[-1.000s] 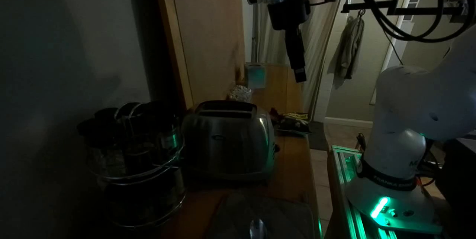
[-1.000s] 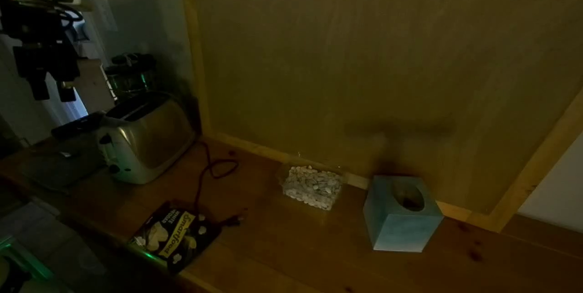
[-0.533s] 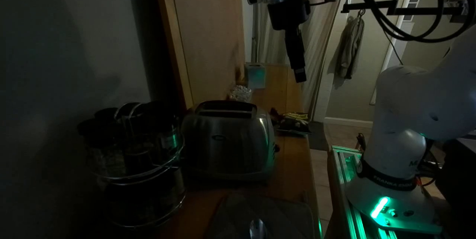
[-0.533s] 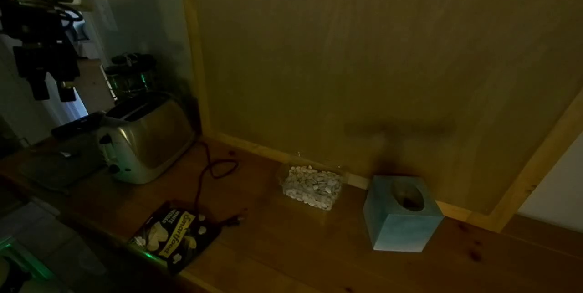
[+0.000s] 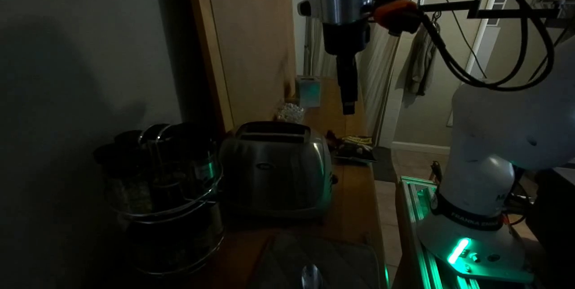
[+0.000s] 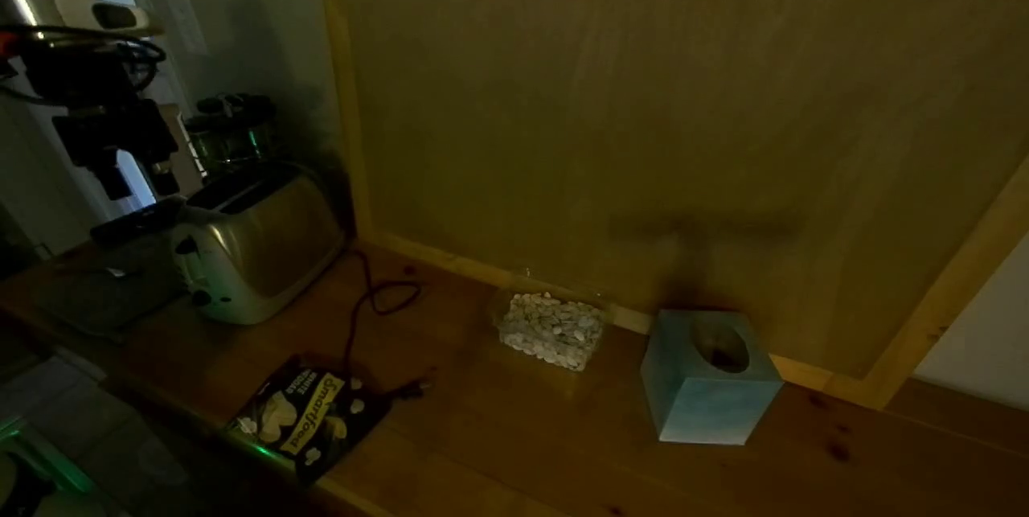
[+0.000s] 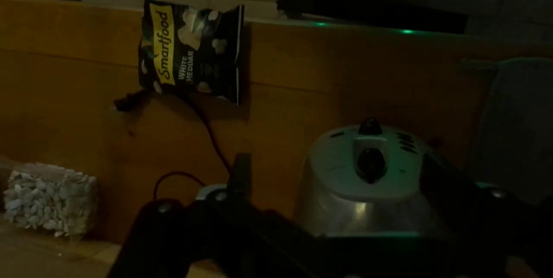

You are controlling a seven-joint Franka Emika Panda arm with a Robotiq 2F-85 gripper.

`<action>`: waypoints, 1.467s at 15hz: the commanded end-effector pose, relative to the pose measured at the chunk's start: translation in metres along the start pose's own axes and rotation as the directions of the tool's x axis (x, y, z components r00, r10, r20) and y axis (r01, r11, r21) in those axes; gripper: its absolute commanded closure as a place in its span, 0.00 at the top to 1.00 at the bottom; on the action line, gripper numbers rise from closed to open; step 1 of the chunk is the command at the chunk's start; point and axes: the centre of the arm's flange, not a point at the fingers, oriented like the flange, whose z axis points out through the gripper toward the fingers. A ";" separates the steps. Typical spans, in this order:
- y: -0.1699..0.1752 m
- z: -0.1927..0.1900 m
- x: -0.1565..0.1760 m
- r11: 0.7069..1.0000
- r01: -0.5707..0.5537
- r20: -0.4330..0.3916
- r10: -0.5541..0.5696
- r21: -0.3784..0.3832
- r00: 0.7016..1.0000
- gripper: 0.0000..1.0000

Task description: Push the lever on the toaster downwards.

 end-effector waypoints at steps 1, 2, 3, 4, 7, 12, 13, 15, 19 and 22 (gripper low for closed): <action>0.010 0.028 -0.039 1.000 -0.003 -0.162 0.007 0.024 0.987 1.00; 0.018 0.032 -0.044 0.998 -0.016 -0.195 0.027 0.061 0.980 1.00; 0.023 0.036 -0.048 0.996 -0.016 -0.218 0.034 0.083 0.975 1.00; 0.010 0.022 -0.021 0.999 -0.027 -0.135 0.032 0.040 0.990 1.00; 0.012 0.024 -0.027 0.999 -0.031 -0.149 0.037 0.044 0.988 1.00; 0.014 0.022 -0.027 0.987 0.002 -0.256 0.040 0.161 0.966 1.00; 0.015 0.021 -0.027 0.981 0.004 -0.288 0.052 0.192 0.956 1.00; 0.021 0.023 -0.024 0.969 0.007 -0.321 0.075 0.249 0.944 1.00; 0.032 0.041 -0.012 0.943 -0.006 -0.293 0.109 0.331 0.950 0.66; 0.032 0.049 0.000 0.925 0.004 -0.249 0.098 0.381 0.964 0.44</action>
